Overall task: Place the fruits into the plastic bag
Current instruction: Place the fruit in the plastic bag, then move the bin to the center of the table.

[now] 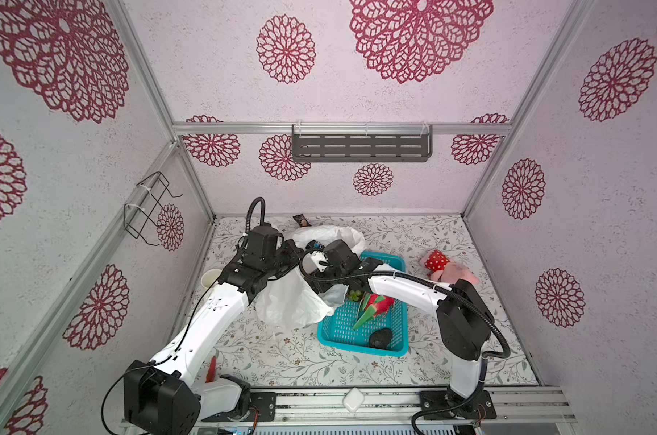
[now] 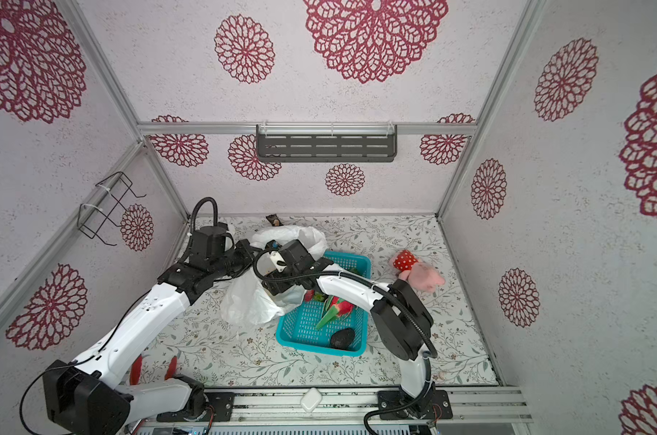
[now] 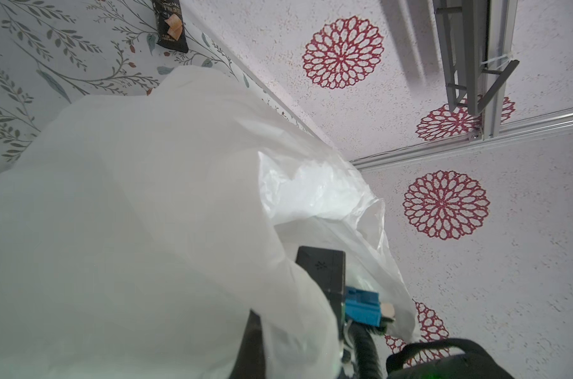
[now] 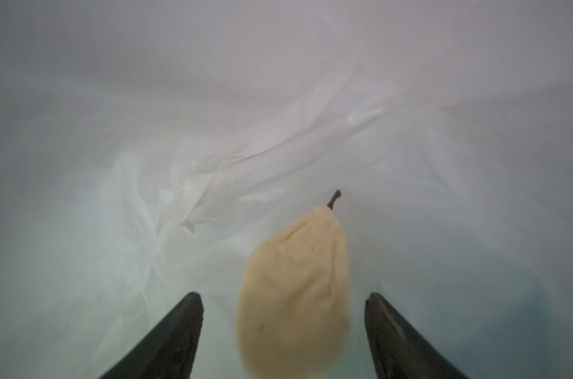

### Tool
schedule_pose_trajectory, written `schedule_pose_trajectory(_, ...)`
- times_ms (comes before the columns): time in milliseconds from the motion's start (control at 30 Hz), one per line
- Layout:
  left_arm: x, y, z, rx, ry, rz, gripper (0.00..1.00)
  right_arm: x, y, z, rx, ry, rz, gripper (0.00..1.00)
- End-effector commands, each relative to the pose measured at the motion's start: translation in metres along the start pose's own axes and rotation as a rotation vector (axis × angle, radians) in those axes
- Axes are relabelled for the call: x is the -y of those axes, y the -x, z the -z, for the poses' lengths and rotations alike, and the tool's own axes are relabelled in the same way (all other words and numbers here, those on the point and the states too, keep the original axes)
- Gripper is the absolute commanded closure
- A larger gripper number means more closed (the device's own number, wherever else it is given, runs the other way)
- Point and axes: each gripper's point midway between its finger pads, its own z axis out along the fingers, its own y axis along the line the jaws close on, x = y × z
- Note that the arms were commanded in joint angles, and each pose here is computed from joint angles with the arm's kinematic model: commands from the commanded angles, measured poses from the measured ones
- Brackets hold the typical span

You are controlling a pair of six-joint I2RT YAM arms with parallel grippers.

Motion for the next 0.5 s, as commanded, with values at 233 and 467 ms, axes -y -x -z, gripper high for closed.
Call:
schedule_pose_trajectory(233,-0.008,0.002,-0.005,0.006,0.021,0.023,1.00,-0.012,0.032,0.054,0.127,-0.008,0.066,0.14)
schedule_pose_trajectory(467,-0.018,0.005,-0.003,0.042,0.062,0.028,1.00,-0.017,0.051,0.128,0.237,-0.042,0.130,0.12)
